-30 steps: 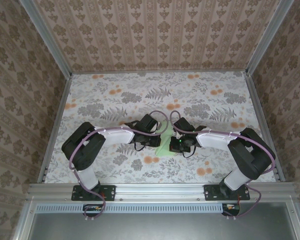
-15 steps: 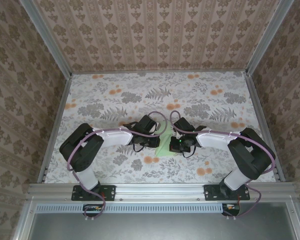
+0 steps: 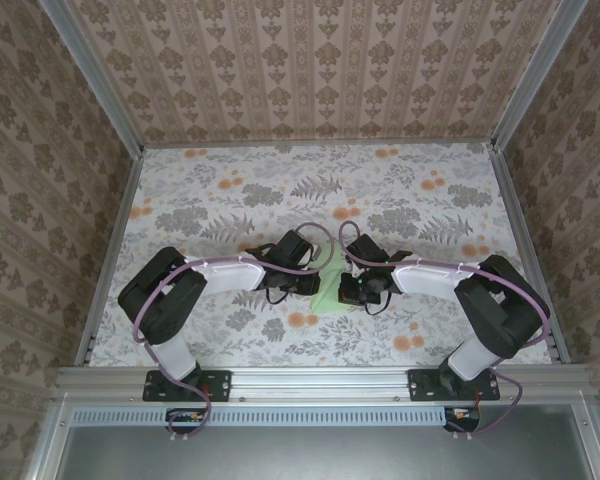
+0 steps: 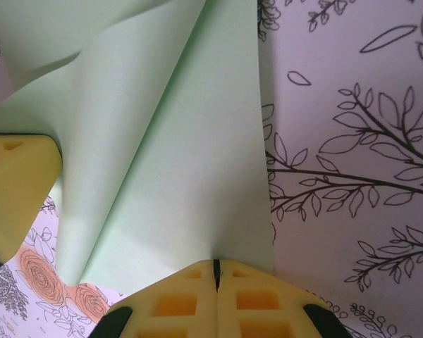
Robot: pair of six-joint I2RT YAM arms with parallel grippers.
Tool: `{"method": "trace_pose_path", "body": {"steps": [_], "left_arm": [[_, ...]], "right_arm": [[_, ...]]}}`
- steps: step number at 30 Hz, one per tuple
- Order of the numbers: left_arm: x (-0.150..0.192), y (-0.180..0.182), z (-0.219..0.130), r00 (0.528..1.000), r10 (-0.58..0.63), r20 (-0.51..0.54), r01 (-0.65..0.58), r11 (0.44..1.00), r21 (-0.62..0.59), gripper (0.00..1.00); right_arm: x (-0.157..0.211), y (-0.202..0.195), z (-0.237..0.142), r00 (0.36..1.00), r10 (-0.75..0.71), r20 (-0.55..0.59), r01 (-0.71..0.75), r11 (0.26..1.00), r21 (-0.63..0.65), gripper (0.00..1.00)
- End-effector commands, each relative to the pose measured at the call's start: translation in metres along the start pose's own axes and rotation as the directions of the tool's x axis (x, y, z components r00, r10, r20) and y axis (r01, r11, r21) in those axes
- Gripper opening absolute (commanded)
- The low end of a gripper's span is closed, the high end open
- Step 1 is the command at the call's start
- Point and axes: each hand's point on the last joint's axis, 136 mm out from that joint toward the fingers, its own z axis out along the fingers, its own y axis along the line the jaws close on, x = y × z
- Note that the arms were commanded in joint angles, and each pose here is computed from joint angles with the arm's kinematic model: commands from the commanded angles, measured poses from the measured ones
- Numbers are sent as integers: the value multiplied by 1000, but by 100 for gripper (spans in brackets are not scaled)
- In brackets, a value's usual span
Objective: Fold a paper plane with a square sheet of paper (fold left side to right side)
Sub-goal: Fold the triangle a second time at the center of the table.
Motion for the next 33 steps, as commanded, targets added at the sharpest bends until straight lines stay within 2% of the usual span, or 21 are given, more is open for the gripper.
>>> {"method": "trace_pose_path", "body": {"steps": [1, 33], "left_arm": [[-7, 0, -3, 1000, -6, 17, 6, 1000, -2, 11], [-10, -3, -13, 998, 6, 69, -7, 1000, 19, 11]], "right_arm": [[20, -28, 12, 997, 22, -76, -13, 994, 109, 1], [23, -31, 11, 997, 25, -79, -15, 993, 120, 1]]}}
